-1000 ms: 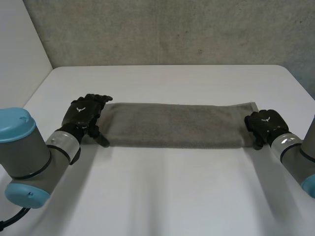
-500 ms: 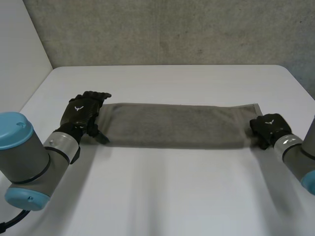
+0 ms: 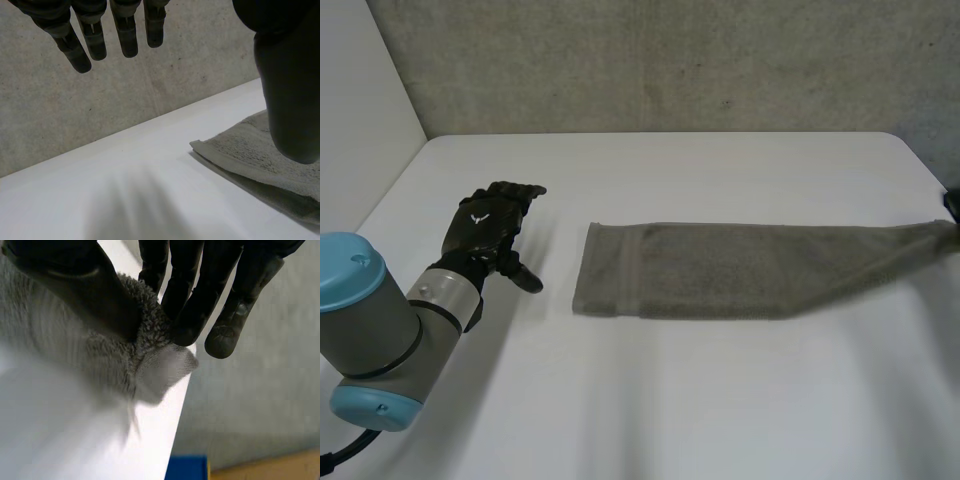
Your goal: Fold the towel.
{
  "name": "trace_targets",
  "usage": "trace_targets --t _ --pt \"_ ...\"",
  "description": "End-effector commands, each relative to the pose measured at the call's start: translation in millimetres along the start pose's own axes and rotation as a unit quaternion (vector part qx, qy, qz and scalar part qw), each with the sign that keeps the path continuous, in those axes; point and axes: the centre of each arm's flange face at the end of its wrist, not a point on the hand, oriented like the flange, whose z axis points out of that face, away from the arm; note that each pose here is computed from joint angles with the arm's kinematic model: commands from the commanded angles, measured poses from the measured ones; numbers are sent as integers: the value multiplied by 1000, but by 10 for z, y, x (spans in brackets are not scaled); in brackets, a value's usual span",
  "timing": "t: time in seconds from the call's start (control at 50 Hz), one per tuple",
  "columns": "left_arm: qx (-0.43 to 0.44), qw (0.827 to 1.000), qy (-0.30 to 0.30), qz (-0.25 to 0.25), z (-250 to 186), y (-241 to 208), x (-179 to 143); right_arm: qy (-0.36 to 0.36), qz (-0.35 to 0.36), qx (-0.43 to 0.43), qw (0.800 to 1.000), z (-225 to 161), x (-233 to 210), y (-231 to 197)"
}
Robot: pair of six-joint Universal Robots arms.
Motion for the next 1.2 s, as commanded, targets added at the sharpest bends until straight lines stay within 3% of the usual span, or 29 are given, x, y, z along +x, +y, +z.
trace_targets --t 0.02,0.14,0.16,0.18,0.26,0.32,0.4,0.54,0.6,0.64,0.86,1.1,1.2 --pt "5 1000 1 2 6 -2 9 -84 10 141 986 -255 -733 -1131" --pt "6 1000 1 4 10 0 9 -188 11 245 951 -779 -1646 -1853" --pt "6 1000 1 4 10 0 9 -220 3 256 941 -894 -1960 -1897" --pt "6 1000 1 4 10 0 9 -220 3 256 941 -895 -1963 -1898" --pt "5 1000 2 6 11 5 10 -297 -13 269 916 -1200 -2695 -1903" --pt "2 1000 3 8 14 35 16 -319 -18 268 909 -1290 -2912 -1862" --pt "-1 1000 4 8 17 52 22 -317 -19 258 913 -1298 -2956 -1824" --pt "-1 1000 4 8 14 56 22 -261 -12 204 944 -1232 -2756 -1750" --pt "-1 1000 4 8 14 51 22 -229 -2 176 958 -1284 -2457 -1745" --pt "-1 1000 5 8 13 56 28 -208 16 136 969 -1225 -2137 -1528" --pt "-5 1000 15 8 -18 77 103 -228 51 50 971 -1105 -1837 -660" --pt "-4 1000 25 10 -51 81 182 -208 73 48 974 -832 -1874 -443" --pt "12 1000 25 12 -63 73 192 -200 131 35 970 -788 -1798 -407"
